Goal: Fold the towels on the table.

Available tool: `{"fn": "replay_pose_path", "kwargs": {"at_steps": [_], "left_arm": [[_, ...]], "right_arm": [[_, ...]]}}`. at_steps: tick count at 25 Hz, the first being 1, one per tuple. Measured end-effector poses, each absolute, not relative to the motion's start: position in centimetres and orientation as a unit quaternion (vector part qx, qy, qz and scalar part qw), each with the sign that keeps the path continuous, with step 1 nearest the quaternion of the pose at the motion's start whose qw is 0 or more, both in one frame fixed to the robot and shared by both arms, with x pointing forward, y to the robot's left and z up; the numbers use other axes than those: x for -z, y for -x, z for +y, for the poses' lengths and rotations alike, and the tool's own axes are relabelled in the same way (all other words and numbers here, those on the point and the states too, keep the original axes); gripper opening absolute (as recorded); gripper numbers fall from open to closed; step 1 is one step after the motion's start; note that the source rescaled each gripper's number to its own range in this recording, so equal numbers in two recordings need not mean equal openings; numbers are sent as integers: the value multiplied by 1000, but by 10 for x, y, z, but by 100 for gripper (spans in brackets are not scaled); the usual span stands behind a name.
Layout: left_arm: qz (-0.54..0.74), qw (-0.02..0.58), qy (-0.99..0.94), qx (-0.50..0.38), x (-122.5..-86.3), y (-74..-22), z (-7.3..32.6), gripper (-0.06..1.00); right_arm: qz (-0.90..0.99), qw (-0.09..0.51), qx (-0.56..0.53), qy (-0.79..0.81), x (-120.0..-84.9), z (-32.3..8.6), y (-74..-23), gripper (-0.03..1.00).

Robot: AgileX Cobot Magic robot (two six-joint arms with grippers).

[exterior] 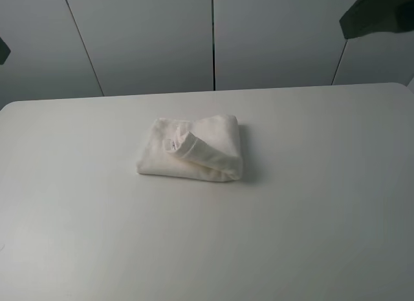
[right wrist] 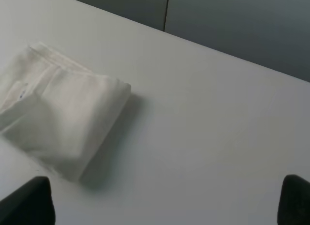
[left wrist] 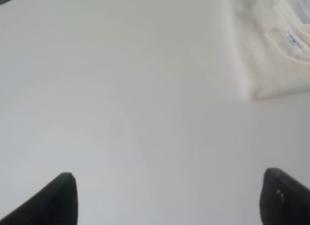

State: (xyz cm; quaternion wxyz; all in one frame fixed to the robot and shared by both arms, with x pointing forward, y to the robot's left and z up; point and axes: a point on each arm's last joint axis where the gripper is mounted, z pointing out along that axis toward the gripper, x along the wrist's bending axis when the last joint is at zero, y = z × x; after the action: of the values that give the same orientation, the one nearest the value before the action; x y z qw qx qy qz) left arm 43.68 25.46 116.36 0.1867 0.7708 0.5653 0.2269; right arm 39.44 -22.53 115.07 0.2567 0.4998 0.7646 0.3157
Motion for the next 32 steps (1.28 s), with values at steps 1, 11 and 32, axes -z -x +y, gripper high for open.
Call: {"fn": "replay_pose_path", "kwargs": {"at_steps": [1,11,32], "left_arm": [[568,196,-765,-232,-1165,-424,259,97],[594,237,-729,-246,-1133,-330,287,97],[556,404,-667,-287,-1084,-227,308,98]], "right_arm": [[760,261,-325,-498,-1150,-231,-384,100],[743,279,-354,-495,-1135,-280,-301,100],[775,220,-395,-442,-1066,-289,-251,100]]}}
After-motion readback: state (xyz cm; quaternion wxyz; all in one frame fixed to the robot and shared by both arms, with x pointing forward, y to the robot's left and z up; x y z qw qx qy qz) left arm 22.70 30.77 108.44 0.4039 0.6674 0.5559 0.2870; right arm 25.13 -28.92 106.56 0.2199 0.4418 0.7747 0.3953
